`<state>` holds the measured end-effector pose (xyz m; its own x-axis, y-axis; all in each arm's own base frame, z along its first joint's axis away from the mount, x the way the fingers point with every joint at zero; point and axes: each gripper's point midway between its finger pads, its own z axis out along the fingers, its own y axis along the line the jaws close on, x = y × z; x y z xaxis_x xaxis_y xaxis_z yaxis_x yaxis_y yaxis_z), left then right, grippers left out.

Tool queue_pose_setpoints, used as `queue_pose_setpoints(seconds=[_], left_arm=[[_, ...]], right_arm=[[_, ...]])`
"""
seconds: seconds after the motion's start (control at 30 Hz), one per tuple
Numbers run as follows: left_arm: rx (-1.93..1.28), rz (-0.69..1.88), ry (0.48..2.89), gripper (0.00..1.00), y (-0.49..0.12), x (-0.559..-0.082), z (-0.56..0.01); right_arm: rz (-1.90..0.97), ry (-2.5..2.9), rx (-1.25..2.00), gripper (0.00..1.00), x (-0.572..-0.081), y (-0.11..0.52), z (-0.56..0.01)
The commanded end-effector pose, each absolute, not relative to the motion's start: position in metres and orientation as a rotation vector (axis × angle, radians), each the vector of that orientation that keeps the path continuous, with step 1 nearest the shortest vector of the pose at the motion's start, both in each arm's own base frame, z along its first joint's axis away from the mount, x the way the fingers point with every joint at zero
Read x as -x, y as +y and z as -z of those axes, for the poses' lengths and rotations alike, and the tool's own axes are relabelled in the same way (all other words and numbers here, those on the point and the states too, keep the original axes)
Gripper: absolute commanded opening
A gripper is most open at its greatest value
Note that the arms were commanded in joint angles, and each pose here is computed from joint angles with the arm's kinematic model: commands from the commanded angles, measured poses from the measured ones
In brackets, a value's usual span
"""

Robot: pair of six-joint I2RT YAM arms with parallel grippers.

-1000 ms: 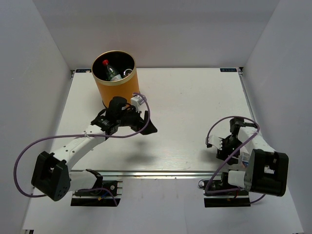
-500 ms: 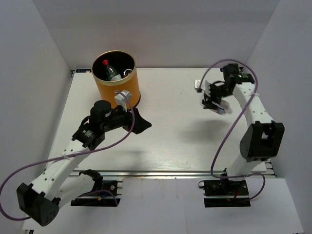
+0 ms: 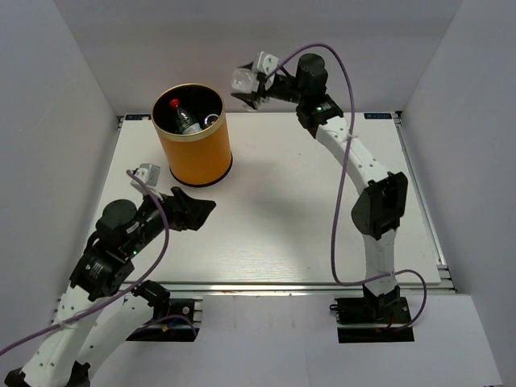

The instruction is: Put the plastic bottles in the bin

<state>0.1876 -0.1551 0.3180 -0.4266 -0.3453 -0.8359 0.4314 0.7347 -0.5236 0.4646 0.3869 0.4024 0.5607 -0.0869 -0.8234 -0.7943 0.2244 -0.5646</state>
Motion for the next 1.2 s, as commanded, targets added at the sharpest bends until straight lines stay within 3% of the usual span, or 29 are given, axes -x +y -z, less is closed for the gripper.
queue_pose_setpoints(seconds=[0.0,0.4,0.57,0.6,0.67,0.7,0.77,0.8,1.17], left_arm=[[0.055,0.812,1.865,1.0,-0.135,-0.18,-0.308],[0.081,0.802,1.902,1.0,-0.133,-0.179,-0.293],[0.063,0.819,1.928,1.0,-0.138,-0.178,-0.283],[0.071,0.825,1.929,1.0,-0.139,-0.178,-0.283],[0.072,0.825,1.929,1.0,-0.139,-0.178,-0.283],[0.072,0.825,1.929,1.0,-0.139,-0.178,-0.283],[0.072,0.825,1.929,1.0,-0.139,-0.178,-0.283],[0.072,0.825,1.929,1.0,-0.139,-0.178,-0.283],[0.024,0.852,1.964,1.0,-0.159,-0.194,-0.268]], right_arm=[[-0.595,0.635,1.013,0.0,-0.456,0.395,-0.507],[-0.783,0.479,0.955,0.0,-0.406,0.449,-0.502],[-0.852,0.531,0.97,0.02,-0.409,0.482,-0.475],[-0.857,0.552,0.981,0.17,-0.411,0.486,-0.466],[-0.852,0.596,0.994,0.37,-0.421,0.494,-0.443],[-0.842,0.595,0.998,0.59,-0.422,0.495,-0.441],[-0.828,0.65,0.984,0.84,-0.436,0.498,-0.426],[-0.815,0.646,0.979,0.9,-0.439,0.497,-0.428],[-0.637,0.756,0.847,0.9,-0.443,0.44,-0.509]])
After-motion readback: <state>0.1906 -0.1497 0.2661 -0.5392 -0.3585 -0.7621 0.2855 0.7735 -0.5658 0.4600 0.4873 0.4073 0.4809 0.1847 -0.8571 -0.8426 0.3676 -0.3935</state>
